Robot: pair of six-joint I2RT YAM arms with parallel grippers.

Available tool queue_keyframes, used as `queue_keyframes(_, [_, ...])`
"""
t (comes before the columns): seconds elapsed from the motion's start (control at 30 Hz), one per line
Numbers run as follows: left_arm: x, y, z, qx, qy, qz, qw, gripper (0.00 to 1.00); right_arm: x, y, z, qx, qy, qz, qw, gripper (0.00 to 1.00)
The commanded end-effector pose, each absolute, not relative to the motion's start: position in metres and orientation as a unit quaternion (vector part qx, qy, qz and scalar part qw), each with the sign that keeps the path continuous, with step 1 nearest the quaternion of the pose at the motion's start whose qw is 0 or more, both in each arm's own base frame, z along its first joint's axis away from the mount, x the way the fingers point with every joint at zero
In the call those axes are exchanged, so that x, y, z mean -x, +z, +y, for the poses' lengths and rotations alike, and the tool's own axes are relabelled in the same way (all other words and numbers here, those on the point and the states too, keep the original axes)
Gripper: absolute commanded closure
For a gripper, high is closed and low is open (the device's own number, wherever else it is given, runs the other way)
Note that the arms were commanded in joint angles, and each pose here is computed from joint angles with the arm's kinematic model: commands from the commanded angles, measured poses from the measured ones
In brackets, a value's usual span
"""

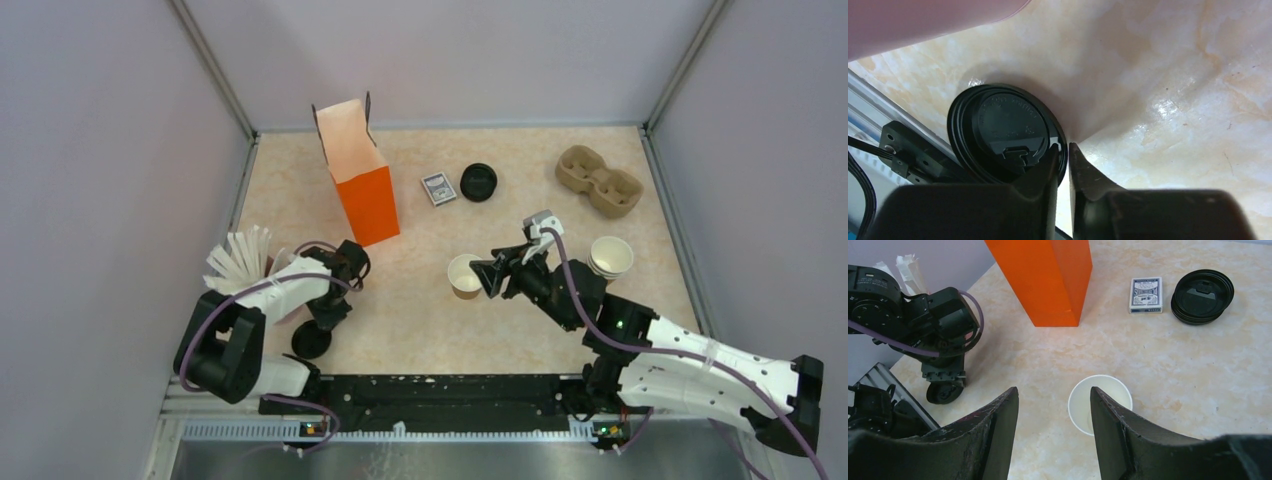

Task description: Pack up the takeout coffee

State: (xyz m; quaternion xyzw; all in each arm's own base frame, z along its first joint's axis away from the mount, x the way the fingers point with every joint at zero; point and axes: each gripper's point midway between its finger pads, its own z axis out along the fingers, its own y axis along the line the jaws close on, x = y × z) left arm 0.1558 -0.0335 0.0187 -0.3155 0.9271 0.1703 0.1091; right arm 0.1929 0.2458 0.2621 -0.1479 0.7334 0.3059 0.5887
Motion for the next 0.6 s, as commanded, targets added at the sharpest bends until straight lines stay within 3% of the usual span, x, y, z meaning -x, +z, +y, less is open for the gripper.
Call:
queue_keyframes(0.0, [-0.156,0.019,-0.036,0.316,0.161,0.928,0.115,0.87,-0.195,0.282,0.24,0.135,0.309,0.72,0.606,0.46])
queue_keyframes(0.1, [-0.158,0.022,-0.04,0.316,0.148,0.93,0.117,0.99,-0.196,0.282,0.237,0.133,0.305,0.72,0.608,0.46])
queue_keyframes(0.37, [-0.185,0.064,-0.084,0.291,0.038,0.945,0.146,1.0,-0.19,0.277,0.242,0.141,0.323,0.721,0.597,0.45])
queue_keyframes(0.57, [-0.213,0.128,-0.149,0.211,-0.149,0.945,0.201,1.0,-0.162,0.294,0.266,0.2,0.414,0.66,0.594,0.37])
